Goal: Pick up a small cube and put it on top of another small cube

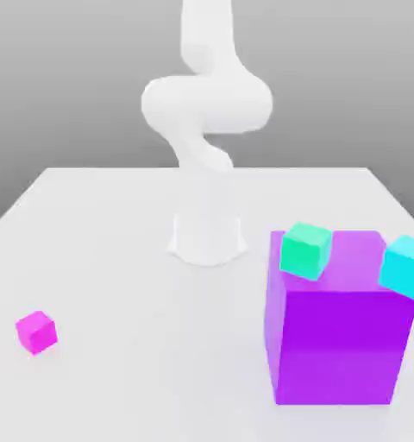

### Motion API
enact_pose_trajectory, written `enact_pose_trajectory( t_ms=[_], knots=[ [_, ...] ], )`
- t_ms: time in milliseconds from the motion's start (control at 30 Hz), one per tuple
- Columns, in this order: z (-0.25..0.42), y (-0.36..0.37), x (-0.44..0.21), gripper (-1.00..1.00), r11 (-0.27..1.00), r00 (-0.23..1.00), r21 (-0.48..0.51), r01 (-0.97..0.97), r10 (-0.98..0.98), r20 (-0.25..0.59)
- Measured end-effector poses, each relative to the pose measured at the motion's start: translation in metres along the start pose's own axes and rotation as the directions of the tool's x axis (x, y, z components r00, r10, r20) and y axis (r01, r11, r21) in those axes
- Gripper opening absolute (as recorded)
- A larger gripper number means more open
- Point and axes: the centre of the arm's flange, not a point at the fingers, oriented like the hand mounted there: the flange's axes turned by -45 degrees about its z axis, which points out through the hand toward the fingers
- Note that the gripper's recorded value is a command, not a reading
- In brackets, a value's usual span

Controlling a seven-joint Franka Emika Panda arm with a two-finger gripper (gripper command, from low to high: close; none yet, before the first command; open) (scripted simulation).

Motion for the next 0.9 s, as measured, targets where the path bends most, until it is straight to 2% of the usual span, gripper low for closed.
enact_pose_trajectory(
  t_ms=[233,500,767,900],
  knots=[
    [0.145,0.096,-0.049,0.00,0.984,0.962,-0.048,-0.173,0.179,0.204],
    [0.258,0.198,-0.169,0.00,0.920,0.836,-0.191,-0.343,0.392,0.384],
    [0.302,0.279,-0.332,0.00,0.799,0.637,-0.410,-0.439,0.599,0.486],
    [0.323,0.288,-0.367,0.00,0.788,0.616,-0.438,-0.434,0.614,0.493]
  ],
)
